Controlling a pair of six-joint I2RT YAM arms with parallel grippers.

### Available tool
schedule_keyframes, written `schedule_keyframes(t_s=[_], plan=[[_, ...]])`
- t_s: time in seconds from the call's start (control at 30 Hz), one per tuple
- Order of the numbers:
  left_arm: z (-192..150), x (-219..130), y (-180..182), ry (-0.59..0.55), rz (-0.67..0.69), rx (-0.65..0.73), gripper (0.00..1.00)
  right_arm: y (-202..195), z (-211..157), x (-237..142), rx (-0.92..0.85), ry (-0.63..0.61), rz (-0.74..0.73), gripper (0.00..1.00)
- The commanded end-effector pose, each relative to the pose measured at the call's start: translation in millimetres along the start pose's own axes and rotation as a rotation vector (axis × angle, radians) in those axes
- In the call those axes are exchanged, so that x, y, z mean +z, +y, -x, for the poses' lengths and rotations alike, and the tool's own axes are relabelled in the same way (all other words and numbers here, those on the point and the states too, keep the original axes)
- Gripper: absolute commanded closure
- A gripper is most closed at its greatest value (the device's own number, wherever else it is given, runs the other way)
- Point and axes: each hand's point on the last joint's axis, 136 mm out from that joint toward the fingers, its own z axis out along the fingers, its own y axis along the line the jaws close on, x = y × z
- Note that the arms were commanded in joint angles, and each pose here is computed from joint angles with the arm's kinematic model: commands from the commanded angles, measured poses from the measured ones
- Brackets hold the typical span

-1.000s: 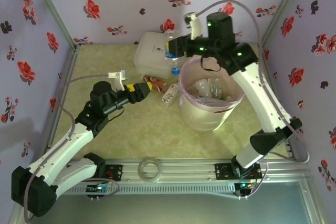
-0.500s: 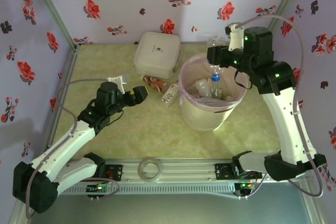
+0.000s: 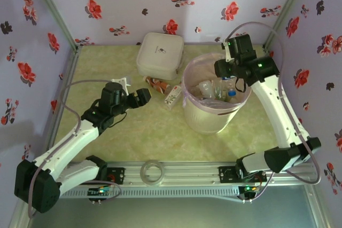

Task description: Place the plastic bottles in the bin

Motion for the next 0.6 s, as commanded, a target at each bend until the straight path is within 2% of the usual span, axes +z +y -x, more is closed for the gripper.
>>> schedule_keyframes(t_s=[0.0, 0.37, 0.57], plan=[[6.8, 1.0, -7.1, -0.01, -0.001, 0.025, 0.15, -13.3, -22.1, 18.7, -0.05, 0.104, -0.085, 0.49], [7.1, 8.8, -16.4, -0.004, -0.025, 0.016, 0.15, -0.4, -67.6, 67.1, -0.057, 0.245, -0.038, 0.49], [4.9, 11.0, -17.3, 0.003, -0.025, 0.017, 0.14, 7.2, -84.8, 80.5, -0.03, 0.271, -0.002, 0.46]])
